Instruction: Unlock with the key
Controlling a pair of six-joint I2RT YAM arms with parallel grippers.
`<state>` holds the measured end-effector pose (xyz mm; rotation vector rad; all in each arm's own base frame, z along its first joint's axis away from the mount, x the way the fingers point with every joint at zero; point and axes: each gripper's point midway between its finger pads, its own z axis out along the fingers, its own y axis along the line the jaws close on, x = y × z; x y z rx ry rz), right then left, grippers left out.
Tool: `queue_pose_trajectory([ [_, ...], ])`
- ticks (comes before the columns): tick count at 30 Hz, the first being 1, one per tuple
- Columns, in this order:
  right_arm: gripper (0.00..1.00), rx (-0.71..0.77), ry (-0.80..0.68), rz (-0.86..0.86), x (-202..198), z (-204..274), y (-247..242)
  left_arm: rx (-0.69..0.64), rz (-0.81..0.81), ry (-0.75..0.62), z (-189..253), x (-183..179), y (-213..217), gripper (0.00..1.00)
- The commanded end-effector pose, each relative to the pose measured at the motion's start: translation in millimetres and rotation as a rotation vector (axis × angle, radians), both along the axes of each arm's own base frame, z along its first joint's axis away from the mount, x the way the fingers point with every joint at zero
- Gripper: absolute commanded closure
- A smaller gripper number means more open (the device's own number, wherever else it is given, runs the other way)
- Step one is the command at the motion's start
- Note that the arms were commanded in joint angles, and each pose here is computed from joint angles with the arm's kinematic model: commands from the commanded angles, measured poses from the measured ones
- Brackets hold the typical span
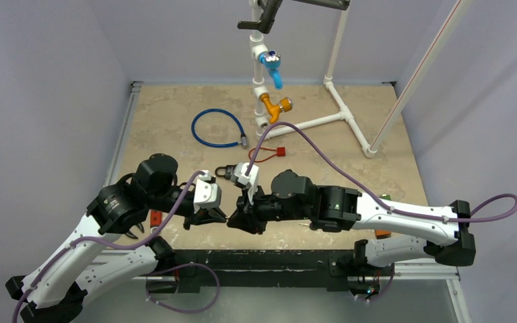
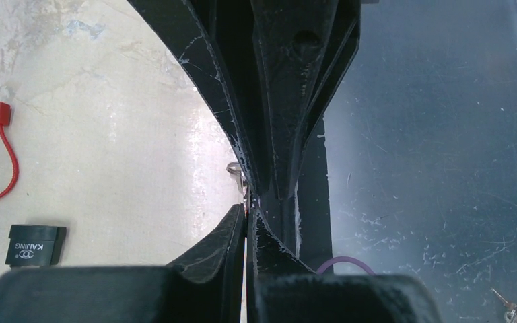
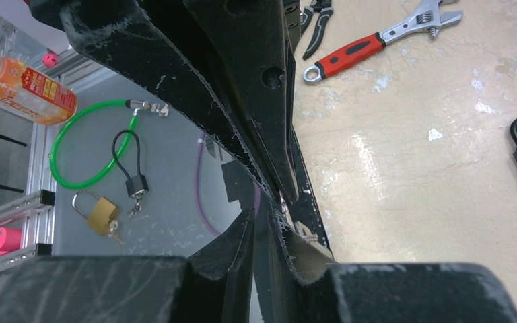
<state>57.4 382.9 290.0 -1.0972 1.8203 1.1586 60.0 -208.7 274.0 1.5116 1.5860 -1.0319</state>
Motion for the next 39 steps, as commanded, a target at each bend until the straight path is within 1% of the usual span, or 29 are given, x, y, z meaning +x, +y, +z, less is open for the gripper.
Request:
queue_pose_trajectory([
  [1,0.88,0.004,-0.055,-0.096,21,5,-2,-0.076,-0.082,0.005,26,-18,-1,1.00],
  [4,0.94,0.023,-0.059,-0.099,21,9,-2,-0.083,-0.084,0.003,28,-19,-1,1.00],
  [6,1.00,0.023,-0.056,-0.095,20,8,-1,-0.085,-0.084,0.000,29,-19,-1,1.00],
  [13,1.00,0.009,-0.034,-0.091,17,-3,1,-0.096,-0.094,-0.002,34,-21,-2,1.00],
  [19,1.00,-0.034,-0.026,-0.090,17,-15,1,-0.103,-0.107,-0.002,40,-24,-1,1.00],
  [20,0.95,-0.043,-0.034,-0.099,19,-15,0,-0.103,-0.111,0.002,40,-25,-1,1.00],
  [22,0.66,-0.048,-0.050,-0.124,24,-9,-5,-0.097,-0.112,0.008,38,-25,0,1.00],
  [23,0.57,-0.037,-0.059,-0.139,26,-3,-8,-0.093,-0.111,0.006,37,-26,1,1.00],
  [27,0.38,0.063,-0.082,-0.175,28,26,-23,-0.081,-0.111,0.000,32,-26,3,1.00],
  [29,0.26,0.105,-0.068,-0.191,27,33,-29,-0.082,-0.114,0.001,32,-27,3,1.00],
  [30,0.24,0.115,-0.072,-0.204,29,35,-33,-0.083,-0.116,0.002,32,-27,4,1.00],
  [34,0.29,0.106,-0.120,-0.239,37,35,-40,-0.086,-0.128,0.006,34,-30,4,1.00],
  [39,0.36,0.091,-0.136,-0.145,29,31,-20,-0.094,-0.135,0.012,36,-31,2,1.00],
])
